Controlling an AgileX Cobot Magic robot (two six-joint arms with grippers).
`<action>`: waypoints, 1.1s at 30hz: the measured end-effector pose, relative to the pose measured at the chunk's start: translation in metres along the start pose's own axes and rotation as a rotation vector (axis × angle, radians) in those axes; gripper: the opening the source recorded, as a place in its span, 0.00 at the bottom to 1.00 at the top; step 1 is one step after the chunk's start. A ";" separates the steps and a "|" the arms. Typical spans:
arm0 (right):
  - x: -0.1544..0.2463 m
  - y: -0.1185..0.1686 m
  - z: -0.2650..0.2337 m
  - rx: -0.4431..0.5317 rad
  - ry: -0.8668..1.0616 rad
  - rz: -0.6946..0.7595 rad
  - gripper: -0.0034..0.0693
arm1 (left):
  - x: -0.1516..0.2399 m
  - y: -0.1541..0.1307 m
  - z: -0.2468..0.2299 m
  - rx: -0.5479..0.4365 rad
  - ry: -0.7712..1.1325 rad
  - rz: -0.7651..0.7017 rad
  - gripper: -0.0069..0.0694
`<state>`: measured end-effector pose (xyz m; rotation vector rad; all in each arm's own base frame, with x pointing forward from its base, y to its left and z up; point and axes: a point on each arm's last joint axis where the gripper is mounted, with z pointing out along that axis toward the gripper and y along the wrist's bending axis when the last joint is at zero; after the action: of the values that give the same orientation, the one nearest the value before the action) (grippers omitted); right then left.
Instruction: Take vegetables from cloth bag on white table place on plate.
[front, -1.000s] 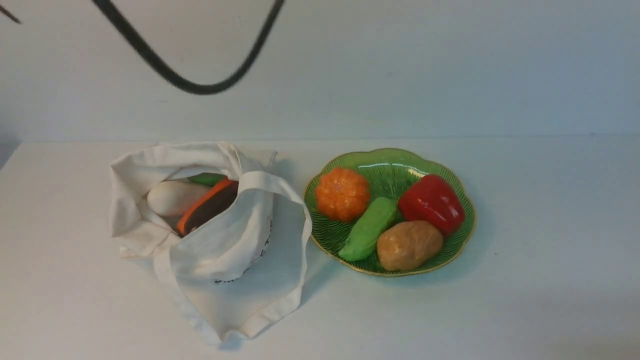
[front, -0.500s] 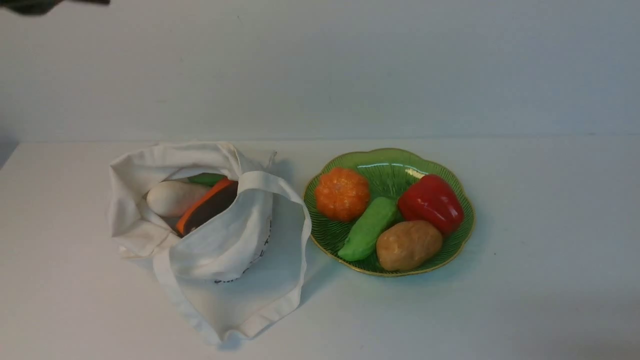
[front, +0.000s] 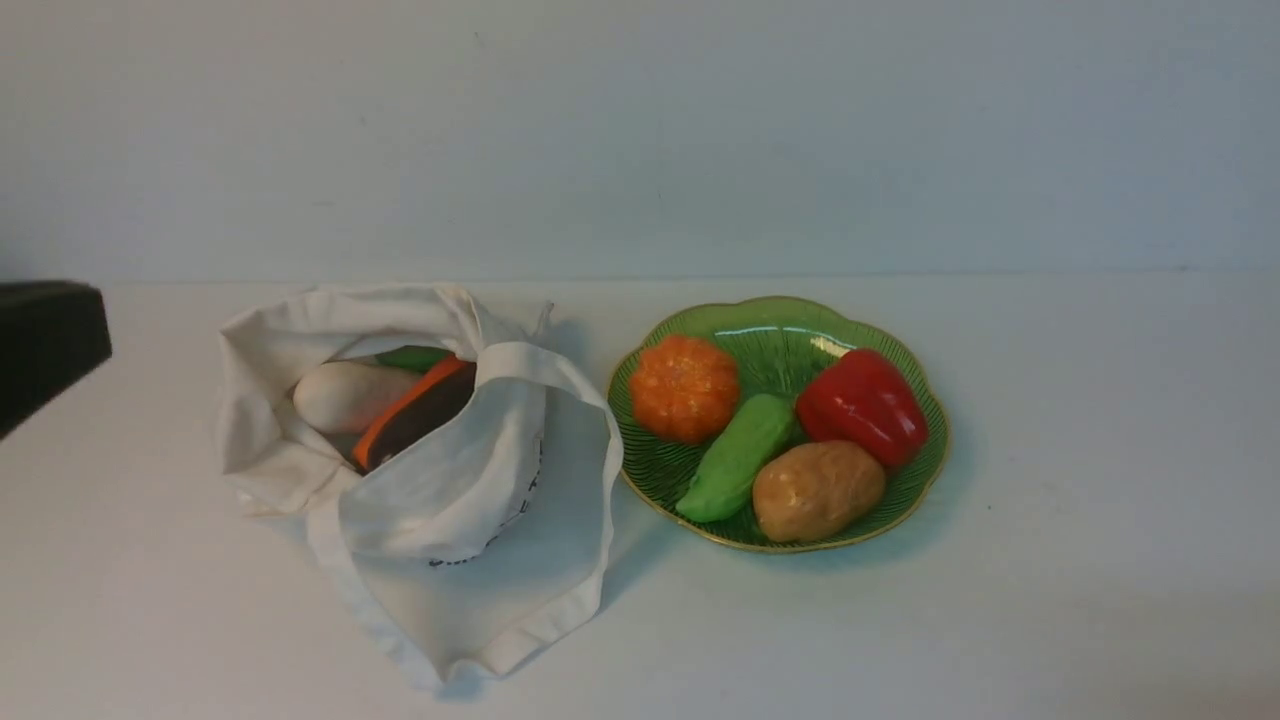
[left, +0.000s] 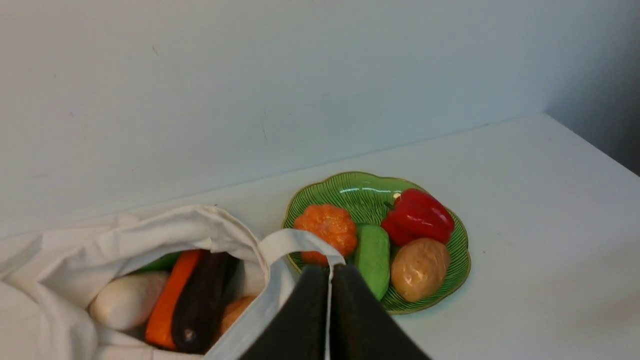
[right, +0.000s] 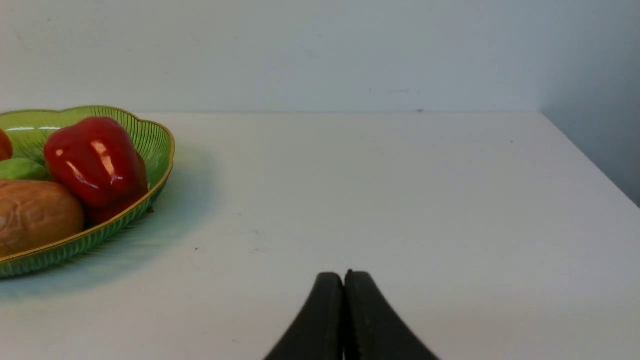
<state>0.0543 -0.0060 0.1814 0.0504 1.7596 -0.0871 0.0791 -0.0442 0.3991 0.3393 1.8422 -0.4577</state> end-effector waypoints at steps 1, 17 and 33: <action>0.000 0.000 0.000 0.000 0.000 0.000 0.03 | 0.001 0.000 -0.001 0.000 -0.002 0.000 0.08; 0.000 0.000 0.000 0.000 0.000 0.000 0.03 | 0.026 0.010 -0.013 -0.087 -0.120 0.146 0.08; 0.000 0.000 0.000 0.000 0.000 0.000 0.03 | 0.207 0.052 0.016 -0.425 -0.087 0.061 0.08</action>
<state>0.0543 -0.0060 0.1814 0.0504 1.7596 -0.0871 0.0525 -0.0048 0.1900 0.0836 1.7844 -0.0317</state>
